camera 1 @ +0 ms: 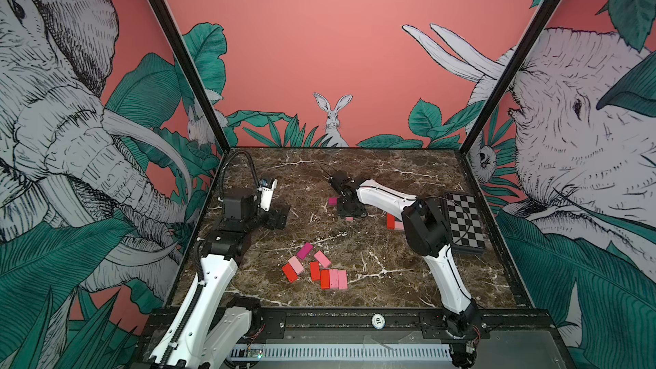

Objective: Assemble the letter t with building blocks
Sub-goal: Assemble the building block at the center of the board.

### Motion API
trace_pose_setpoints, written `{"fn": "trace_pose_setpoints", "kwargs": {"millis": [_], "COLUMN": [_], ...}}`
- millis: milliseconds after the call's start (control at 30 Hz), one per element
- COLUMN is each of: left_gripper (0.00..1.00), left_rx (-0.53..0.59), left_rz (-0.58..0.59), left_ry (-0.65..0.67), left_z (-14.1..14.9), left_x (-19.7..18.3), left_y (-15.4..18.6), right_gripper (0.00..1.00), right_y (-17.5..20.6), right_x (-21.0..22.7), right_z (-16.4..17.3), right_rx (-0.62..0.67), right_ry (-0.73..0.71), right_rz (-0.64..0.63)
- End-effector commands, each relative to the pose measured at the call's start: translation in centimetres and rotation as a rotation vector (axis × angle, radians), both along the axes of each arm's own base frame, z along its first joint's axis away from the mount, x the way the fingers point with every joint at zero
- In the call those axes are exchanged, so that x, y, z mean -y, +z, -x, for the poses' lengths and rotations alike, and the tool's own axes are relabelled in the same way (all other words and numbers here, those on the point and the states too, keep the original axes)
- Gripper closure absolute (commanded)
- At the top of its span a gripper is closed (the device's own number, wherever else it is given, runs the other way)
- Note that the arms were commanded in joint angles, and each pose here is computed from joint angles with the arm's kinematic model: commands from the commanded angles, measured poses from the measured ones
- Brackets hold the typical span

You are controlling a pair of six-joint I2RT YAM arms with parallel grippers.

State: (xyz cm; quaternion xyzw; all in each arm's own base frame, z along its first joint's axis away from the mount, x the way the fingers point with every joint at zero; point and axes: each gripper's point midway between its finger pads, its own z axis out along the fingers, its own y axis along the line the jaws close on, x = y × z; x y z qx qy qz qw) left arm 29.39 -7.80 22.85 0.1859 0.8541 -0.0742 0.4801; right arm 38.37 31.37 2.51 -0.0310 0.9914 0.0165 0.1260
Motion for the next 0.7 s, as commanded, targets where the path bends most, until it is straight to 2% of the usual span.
{"fn": "trace_pose_setpoints", "kwargs": {"millis": [0,667], "left_gripper": [0.03,0.03], "left_rx": [0.020,0.015], "left_rz": [0.010,0.004], "left_ry": [0.002,0.006], "left_z": [0.31,0.22], "left_x": [-0.06,-0.15], "left_y": [1.19,1.06], "right_gripper": [0.63,0.68], "right_y": [-0.90,-0.72], "right_x": [0.59,-0.13], "right_z": [0.01,-0.85], "right_rx": [-0.009,0.014], "right_ry": [-0.010,0.010], "right_rz": [0.025,0.016]}}
